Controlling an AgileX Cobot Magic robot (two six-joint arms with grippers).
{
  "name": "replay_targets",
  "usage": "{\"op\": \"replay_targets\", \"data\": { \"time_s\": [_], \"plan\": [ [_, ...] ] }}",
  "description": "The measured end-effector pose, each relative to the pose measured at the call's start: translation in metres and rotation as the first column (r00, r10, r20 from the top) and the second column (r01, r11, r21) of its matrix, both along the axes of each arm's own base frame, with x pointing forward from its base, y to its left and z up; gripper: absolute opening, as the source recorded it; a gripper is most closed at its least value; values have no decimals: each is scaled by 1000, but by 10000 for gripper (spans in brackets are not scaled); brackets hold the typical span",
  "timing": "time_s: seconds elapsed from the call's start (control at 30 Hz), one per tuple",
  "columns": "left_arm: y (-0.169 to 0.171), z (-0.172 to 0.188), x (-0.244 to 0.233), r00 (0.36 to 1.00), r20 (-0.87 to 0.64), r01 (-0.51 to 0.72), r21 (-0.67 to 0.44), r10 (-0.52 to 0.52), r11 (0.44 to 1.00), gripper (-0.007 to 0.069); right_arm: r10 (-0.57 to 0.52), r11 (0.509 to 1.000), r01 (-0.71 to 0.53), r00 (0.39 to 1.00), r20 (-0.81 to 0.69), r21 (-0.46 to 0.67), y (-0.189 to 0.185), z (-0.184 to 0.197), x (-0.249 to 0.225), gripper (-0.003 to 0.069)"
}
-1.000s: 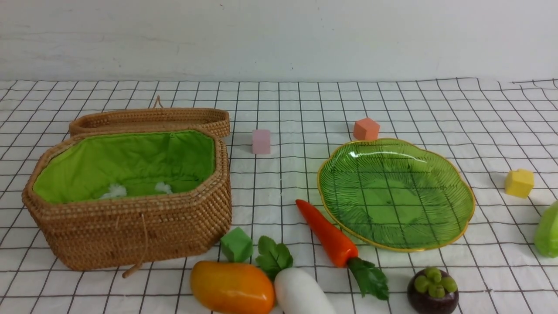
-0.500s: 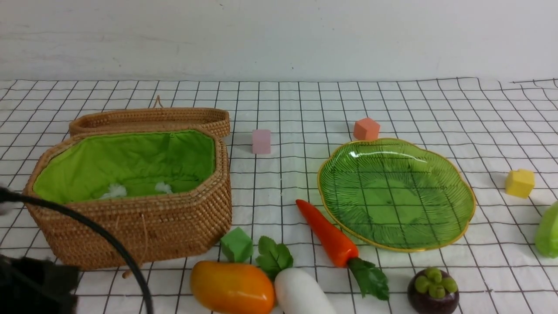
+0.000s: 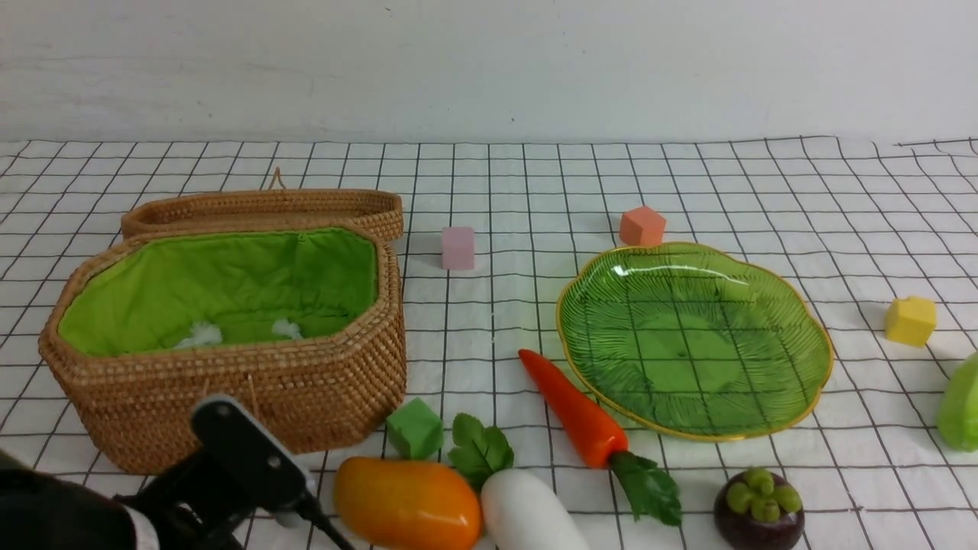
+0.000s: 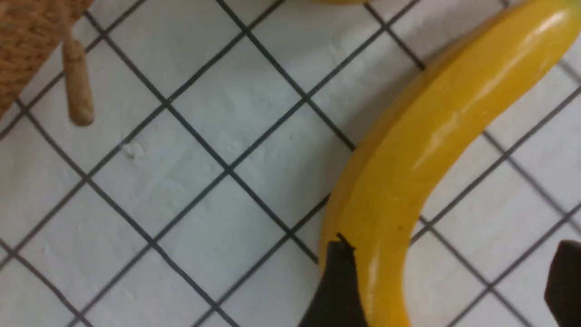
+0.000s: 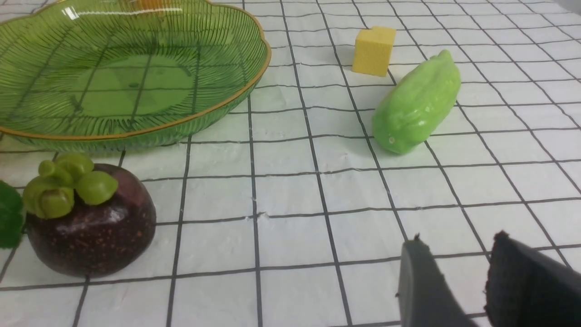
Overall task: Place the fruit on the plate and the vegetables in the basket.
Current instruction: Use the left arm to grab a banana and put it into the right plate
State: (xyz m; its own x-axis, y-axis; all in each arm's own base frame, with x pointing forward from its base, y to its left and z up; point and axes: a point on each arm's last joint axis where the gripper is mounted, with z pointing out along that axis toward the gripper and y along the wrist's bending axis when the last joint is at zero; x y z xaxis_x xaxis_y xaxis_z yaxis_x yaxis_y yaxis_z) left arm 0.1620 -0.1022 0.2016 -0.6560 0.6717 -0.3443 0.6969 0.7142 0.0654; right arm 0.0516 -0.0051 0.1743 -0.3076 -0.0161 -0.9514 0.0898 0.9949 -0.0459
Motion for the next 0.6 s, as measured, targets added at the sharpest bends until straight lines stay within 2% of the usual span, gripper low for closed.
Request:
{"op": "replay_targets", "data": {
  "time_s": [0.13, 0.27, 0.47, 0.5, 0.6],
  "plan": [
    [-7, -27, 15, 997, -54, 58, 82, -54, 995, 597, 0, 1000, 0, 1000, 0, 0, 0, 0, 0, 243],
    [-12, -48, 24, 992, -110, 73, 124, -59, 990, 559, 0, 1000, 0, 1000, 0, 0, 0, 0, 0, 243],
    [-19, -44, 36, 977, -211, 78, 186, -37, 980, 379, 0, 1000, 0, 1000, 0, 0, 0, 0, 0, 243],
    [-20, -38, 38, 972, -231, 82, 201, -34, 976, 314, 0, 1000, 0, 1000, 0, 0, 0, 0, 0, 243],
    [-23, -24, 43, 963, -270, 86, 224, -23, 971, 311, 0, 1000, 0, 1000, 0, 0, 0, 0, 0, 243]
  ]
}}
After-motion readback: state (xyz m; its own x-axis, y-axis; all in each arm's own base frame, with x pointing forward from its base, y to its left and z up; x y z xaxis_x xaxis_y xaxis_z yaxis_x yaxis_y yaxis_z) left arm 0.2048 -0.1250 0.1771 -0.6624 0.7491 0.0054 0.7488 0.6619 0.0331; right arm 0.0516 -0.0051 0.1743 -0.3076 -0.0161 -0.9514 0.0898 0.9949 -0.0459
